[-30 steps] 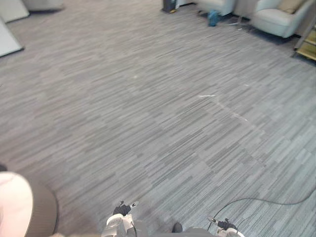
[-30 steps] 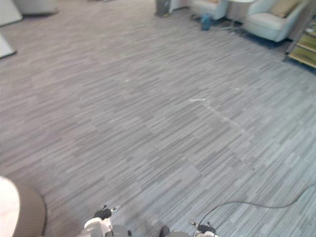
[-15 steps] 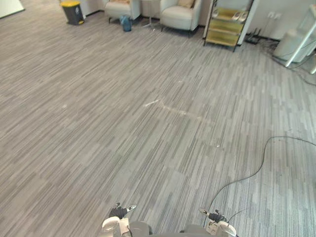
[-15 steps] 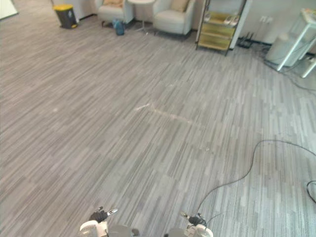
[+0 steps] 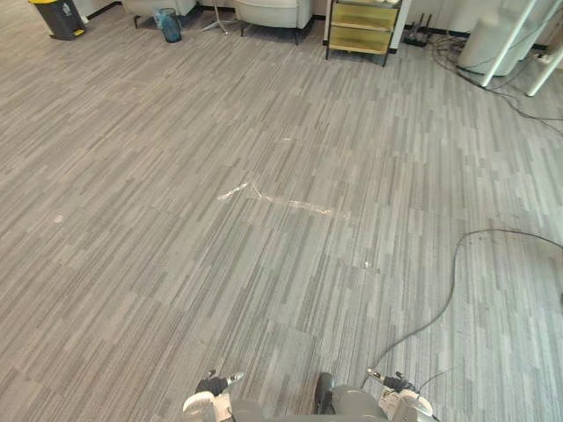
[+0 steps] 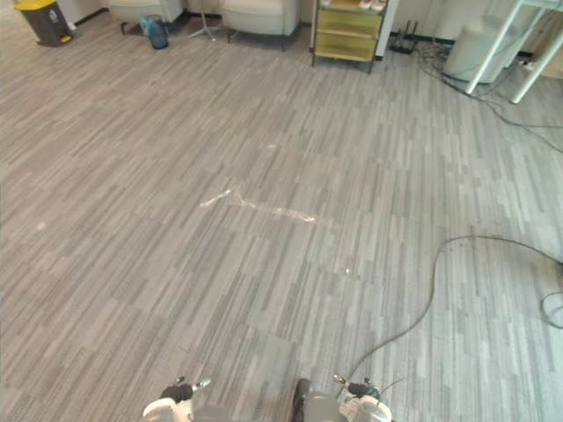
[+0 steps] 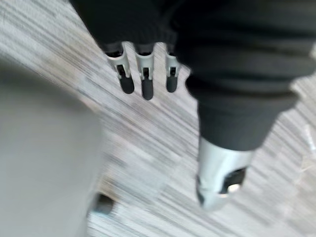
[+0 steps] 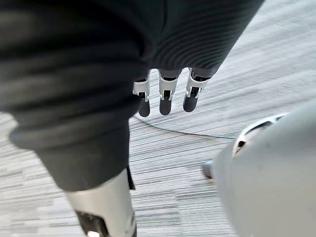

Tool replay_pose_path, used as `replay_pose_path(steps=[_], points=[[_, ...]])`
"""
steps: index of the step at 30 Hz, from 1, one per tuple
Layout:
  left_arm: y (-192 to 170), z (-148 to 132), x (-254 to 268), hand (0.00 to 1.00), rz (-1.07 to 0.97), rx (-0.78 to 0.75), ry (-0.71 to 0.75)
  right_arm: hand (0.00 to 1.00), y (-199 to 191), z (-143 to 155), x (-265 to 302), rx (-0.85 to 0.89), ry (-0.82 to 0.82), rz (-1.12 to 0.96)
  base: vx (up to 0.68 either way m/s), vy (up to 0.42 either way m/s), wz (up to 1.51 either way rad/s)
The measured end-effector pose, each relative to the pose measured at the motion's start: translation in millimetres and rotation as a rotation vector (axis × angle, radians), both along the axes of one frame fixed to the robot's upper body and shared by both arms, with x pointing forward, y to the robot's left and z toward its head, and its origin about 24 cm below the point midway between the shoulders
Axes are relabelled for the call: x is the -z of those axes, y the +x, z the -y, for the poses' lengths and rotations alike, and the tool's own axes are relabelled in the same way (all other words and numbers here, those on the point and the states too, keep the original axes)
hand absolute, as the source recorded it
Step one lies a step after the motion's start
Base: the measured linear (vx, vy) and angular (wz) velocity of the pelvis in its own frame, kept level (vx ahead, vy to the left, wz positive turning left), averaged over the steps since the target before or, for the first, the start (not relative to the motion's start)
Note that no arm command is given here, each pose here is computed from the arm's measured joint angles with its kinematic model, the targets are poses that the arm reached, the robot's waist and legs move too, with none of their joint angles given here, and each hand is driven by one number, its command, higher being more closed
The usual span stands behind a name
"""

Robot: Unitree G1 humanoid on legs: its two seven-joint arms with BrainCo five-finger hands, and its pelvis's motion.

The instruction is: Pick up cushions and gather them together orderly.

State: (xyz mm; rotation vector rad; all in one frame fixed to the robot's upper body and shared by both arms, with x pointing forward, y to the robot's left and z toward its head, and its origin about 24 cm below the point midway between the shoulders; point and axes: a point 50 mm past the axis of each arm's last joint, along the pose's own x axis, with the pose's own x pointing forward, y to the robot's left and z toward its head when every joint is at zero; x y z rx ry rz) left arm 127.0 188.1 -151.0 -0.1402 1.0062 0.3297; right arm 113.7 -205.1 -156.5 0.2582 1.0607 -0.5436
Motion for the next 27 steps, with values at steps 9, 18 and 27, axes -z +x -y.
replay_pose_path(steps=[9, 18, 27], points=[[9, -3, -5, 0.00, 0.043, -0.003, 0.009, 0.00, 6, -14, -1, 0.042, 0.040, 0.034, 0.50, 0.123, -0.45], [0, -1, 1, 0.00, -0.021, 0.012, 0.003, 0.00, 0, -12, -2, 0.013, 0.027, 0.041, 0.39, 0.151, -0.17], [-14, 10, 7, 0.00, -0.062, 0.020, -0.025, 0.00, -7, 7, -2, 0.078, -0.005, 0.030, 0.43, -0.119, 0.42]])
